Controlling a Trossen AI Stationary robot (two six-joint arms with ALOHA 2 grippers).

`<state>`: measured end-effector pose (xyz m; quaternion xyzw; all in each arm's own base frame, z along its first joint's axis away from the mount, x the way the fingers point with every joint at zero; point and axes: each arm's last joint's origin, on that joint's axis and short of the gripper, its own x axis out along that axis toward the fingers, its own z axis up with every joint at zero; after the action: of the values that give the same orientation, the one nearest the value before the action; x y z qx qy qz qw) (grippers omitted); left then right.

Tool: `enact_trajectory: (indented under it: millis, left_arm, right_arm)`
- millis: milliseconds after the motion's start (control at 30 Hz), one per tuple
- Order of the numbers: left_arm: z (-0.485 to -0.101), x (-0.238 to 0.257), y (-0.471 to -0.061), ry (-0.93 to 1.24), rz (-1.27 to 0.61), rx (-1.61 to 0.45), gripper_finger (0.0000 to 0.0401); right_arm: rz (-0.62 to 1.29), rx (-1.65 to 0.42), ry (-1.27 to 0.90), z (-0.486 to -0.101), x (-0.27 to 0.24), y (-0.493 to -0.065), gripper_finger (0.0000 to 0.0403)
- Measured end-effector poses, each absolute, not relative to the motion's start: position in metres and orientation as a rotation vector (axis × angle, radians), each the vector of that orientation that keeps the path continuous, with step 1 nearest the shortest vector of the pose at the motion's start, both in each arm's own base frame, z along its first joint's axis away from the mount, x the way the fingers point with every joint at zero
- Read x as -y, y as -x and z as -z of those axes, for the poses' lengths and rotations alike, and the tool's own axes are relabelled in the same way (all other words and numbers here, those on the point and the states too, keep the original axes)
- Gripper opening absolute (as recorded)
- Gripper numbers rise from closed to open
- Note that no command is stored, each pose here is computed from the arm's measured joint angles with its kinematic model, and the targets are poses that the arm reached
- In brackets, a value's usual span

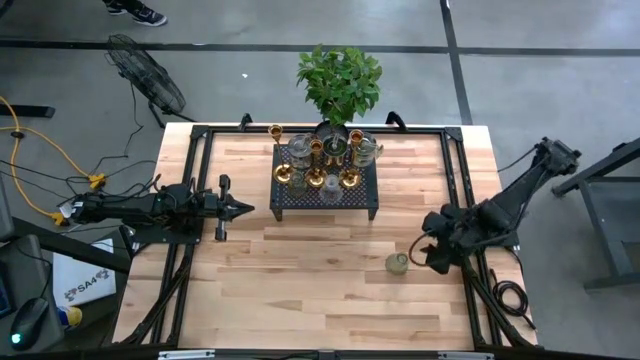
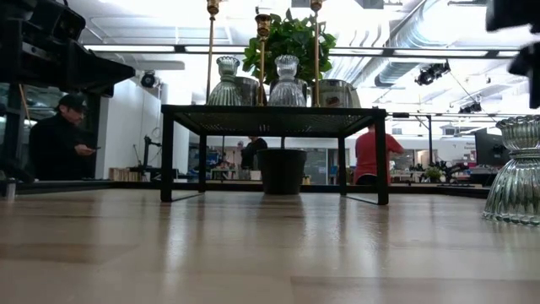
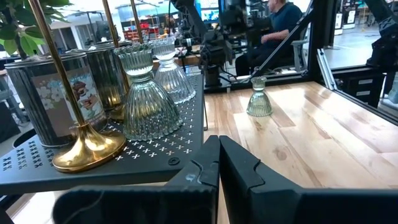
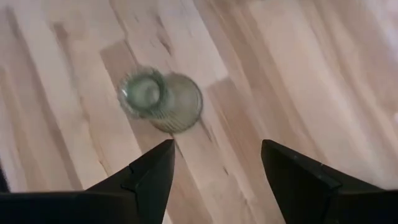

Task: Pick & Place candle stick holders
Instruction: Put the green candle holder on the shelf aligned with the other green and transparent candle holders

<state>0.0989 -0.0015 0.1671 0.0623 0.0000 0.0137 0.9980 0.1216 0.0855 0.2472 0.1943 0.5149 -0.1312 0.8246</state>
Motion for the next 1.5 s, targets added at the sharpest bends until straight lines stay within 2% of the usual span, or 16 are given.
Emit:
enact_trajectory:
  millis: [233,367,433,567,833,1200,1500]
  left_arm:
    - [-0.167,0.001,-0.099,-0.125,-0.027,0.0,0.0]
    - [-0.167,0.002,-0.099,-0.125,-0.027,0.0,0.0]
    - [-0.167,0.002,-0.099,-0.125,-0.027,0.0,0.0]
    - [-0.167,0.001,-0.099,-0.125,-0.027,0.0,0.0]
    - [-0.167,0.002,-0.099,-0.125,-0.028,0.0,0.0]
    - [-0.167,0.001,-0.099,-0.125,-0.028,0.0,0.0]
    - [-0.167,0.001,-0.099,-0.125,-0.028,0.0,0.0]
  right_arm:
    - [0.342,-1.162,-0.426,-0.216,-0.103,-0.116,0.0233]
    - [0.113,-1.154,-0.358,-0.202,-0.124,-0.117,0.0233]
    - [0.065,-1.125,-0.328,-0.194,-0.13,-0.119,0.0233]
    - [0.13,-1.097,-0.344,-0.177,-0.131,-0.121,0.0233]
    - [0.055,-1.116,-0.342,-0.162,-0.134,-0.117,0.0233]
    - [0.167,-0.899,-0.2,-0.16,-0.133,-0.122,0.0233]
    - [0.159,-0.791,-0.174,-0.15,-0.147,-0.136,0.0233]
